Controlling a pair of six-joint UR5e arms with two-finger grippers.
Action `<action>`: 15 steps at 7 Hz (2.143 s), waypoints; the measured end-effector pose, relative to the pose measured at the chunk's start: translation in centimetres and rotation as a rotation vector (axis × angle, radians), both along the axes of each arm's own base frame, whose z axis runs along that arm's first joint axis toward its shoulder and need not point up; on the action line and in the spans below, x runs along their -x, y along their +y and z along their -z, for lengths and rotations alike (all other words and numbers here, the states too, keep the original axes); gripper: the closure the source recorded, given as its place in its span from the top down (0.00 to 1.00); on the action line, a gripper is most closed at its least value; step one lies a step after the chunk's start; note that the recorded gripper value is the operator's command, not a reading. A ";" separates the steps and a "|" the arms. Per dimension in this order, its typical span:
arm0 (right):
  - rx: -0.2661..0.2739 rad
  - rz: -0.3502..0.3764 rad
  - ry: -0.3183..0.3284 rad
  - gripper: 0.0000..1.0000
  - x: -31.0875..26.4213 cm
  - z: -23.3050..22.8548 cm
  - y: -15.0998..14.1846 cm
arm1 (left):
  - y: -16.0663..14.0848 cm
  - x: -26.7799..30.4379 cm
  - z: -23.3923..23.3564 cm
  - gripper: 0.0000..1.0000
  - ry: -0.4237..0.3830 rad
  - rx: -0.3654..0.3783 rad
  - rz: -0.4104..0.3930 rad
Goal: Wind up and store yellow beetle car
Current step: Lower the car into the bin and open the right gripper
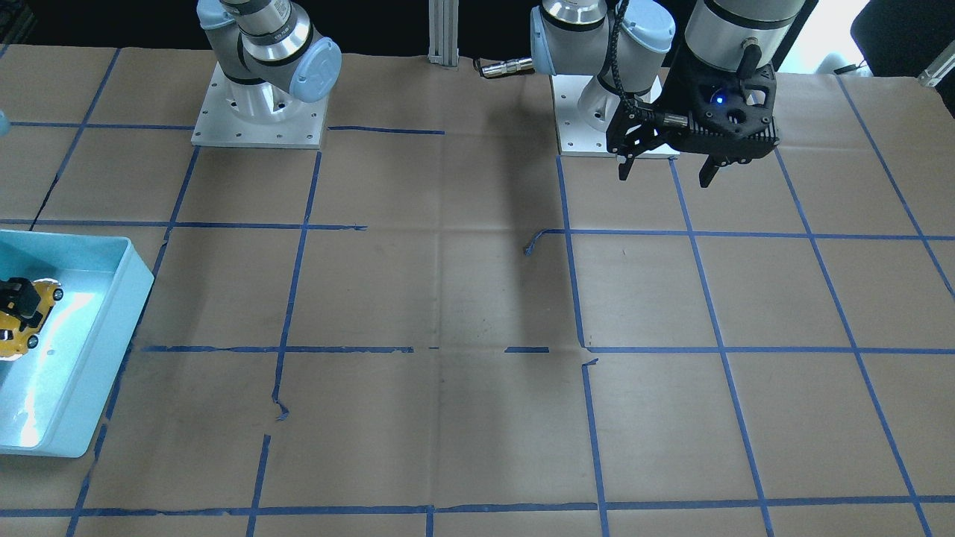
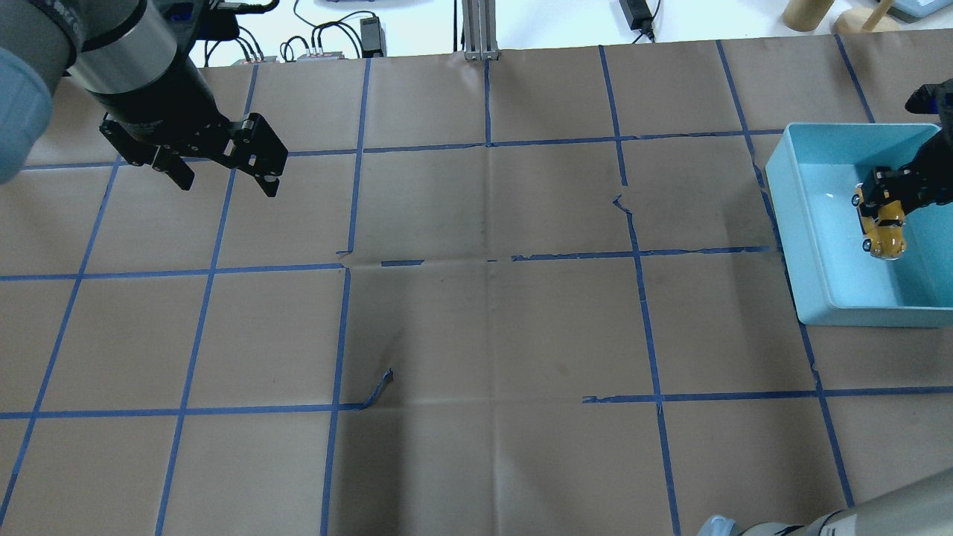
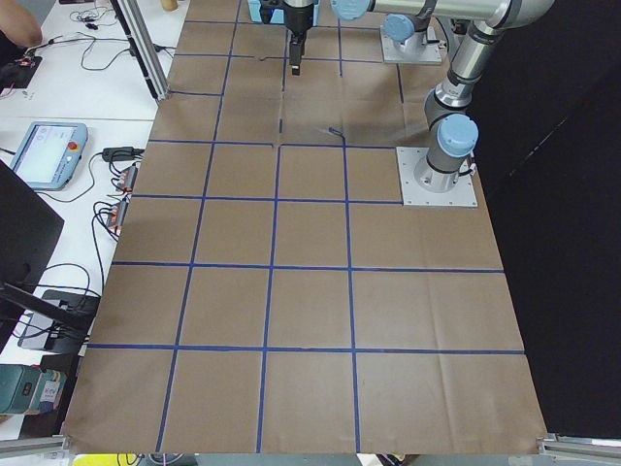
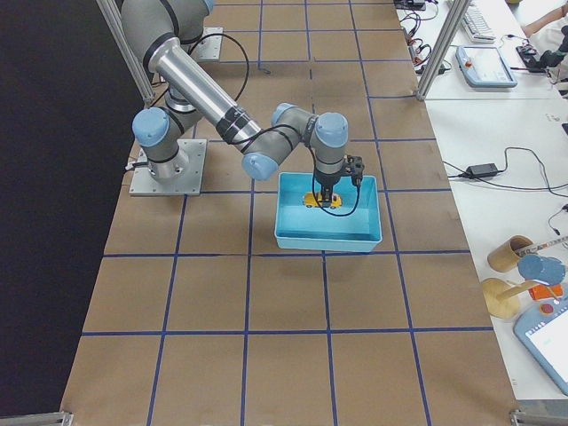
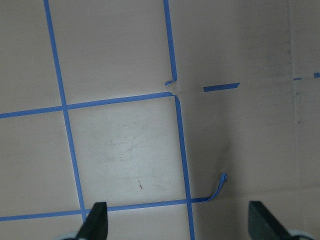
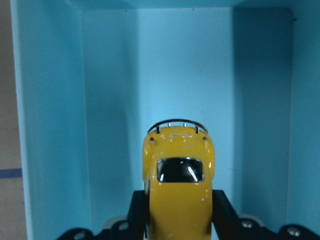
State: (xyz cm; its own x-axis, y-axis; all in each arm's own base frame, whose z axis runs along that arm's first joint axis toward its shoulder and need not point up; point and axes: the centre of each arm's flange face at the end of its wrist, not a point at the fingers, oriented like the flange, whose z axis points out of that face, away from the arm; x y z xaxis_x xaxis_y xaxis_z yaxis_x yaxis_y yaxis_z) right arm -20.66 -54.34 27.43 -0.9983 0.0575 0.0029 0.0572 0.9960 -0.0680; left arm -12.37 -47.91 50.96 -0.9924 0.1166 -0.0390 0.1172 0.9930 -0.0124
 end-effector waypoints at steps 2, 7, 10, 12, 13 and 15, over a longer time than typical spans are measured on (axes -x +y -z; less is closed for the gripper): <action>0.005 -0.059 0.003 0.32 -0.5 1.9 0.6 | 0.0 -0.3 -0.2 1.00 -0.001 0.001 -0.005; -0.003 -0.040 -0.020 0.93 2.3 5.5 1.5 | 0.5 -0.4 -0.1 1.00 0.031 -0.013 -0.074; 0.031 -0.036 -0.043 1.00 2.2 5.0 1.2 | 0.4 -0.4 -0.2 1.00 0.038 0.008 -0.134; 0.061 -0.032 -0.021 1.00 2.4 3.0 1.0 | 0.4 -0.4 -0.2 1.00 0.037 0.009 -0.131; 0.091 -0.027 0.004 1.00 2.0 0.3 1.2 | 0.3 -0.4 -0.1 1.00 0.038 0.010 -0.131; 0.128 0.020 0.029 1.00 0.2 -6.4 3.3 | 0.0 -0.5 0.1 1.00 0.038 0.017 -0.132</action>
State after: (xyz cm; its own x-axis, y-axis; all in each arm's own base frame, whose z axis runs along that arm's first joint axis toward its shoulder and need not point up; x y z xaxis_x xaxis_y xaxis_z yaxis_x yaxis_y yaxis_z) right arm -20.84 -51.06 33.80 -0.9966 0.0787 0.0231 0.0727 0.9778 -0.1964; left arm -11.84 -47.91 50.81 -0.9999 -0.0149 -0.0018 -0.0149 0.9994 -0.0309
